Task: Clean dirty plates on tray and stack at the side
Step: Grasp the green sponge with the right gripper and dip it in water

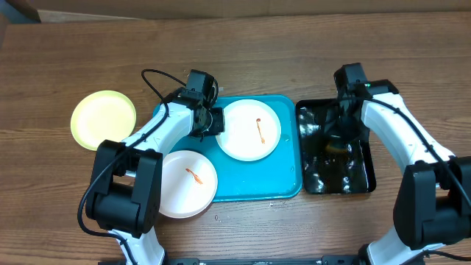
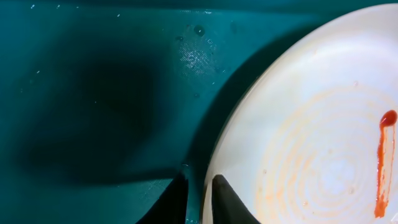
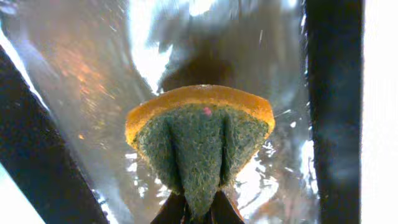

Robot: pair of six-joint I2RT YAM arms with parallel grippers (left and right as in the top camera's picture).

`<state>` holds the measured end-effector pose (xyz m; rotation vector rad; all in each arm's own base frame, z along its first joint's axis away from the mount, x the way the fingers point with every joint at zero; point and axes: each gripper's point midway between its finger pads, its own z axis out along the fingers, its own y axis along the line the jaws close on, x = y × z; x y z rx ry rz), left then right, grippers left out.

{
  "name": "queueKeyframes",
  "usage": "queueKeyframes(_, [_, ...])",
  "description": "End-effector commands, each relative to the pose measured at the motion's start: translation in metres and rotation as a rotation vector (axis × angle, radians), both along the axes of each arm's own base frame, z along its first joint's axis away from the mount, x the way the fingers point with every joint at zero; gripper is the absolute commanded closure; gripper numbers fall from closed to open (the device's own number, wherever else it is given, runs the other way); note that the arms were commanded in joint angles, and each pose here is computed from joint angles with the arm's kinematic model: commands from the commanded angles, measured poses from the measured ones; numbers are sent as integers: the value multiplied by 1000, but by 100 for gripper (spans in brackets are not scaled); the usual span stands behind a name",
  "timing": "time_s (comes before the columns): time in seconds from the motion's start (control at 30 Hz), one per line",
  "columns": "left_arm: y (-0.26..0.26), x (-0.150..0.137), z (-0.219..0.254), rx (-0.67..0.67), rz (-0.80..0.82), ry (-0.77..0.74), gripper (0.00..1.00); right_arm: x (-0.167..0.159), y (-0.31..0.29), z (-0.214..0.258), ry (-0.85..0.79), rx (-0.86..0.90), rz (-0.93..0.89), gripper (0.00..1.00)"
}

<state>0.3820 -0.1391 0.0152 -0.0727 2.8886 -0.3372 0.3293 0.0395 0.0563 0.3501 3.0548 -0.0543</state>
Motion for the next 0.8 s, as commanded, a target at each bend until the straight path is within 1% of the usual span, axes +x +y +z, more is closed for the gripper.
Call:
queueKeyframes(0.0, [-3,5,0,-11,7,-1,87,2,-11,9,-34,-116,-70,96])
queueKeyframes(0.07, [-2,5,-1,-3,9,0,92,3,-3,9,-39,-103,-43,96])
queueKeyframes(0.1, [-2,5,-1,-3,9,0,96,2,-3,10,-37,-126,-17,96])
queueKeyframes(0.13, [-2,4,-1,-3,9,1,96,1,-5,11,-38,-164,-1,96])
queueKeyframes(0.2, [-2,3,-1,-3,13,6,96,2,-10,14,-55,-240,0,96])
queueKeyframes(0.27, [-2,3,-1,-3,13,10,96,7,2,13,-83,-193,-26,96])
queueKeyframes(0.3, [-1,2,-1,-2,16,13,96,9,11,12,-87,-158,7,96])
queueKeyframes(0.37, [-1,2,-2,-2,15,14,96,9,15,12,-85,-162,60,96])
queueKeyframes(0.43, [-1,1,-2,-1,16,16,96,11,17,12,-96,-148,39,96])
queueKeyframes(0.53, [-1,1,-2,-1,17,16,95,11,21,13,-90,-132,72,96])
queueKeyframes(0.63, [-1,1,-2,1,10,15,85,8,15,20,-78,-162,75,96])
queueKeyframes(0.67, [-1,1,-2,2,9,15,84,10,16,21,-84,-160,75,96])
queueKeyframes(0.7, [-1,1,-2,1,9,15,84,11,18,22,-90,-148,77,96])
queueKeyframes(0.77, [-1,1,-2,0,9,14,88,12,31,22,-88,-78,112,96])
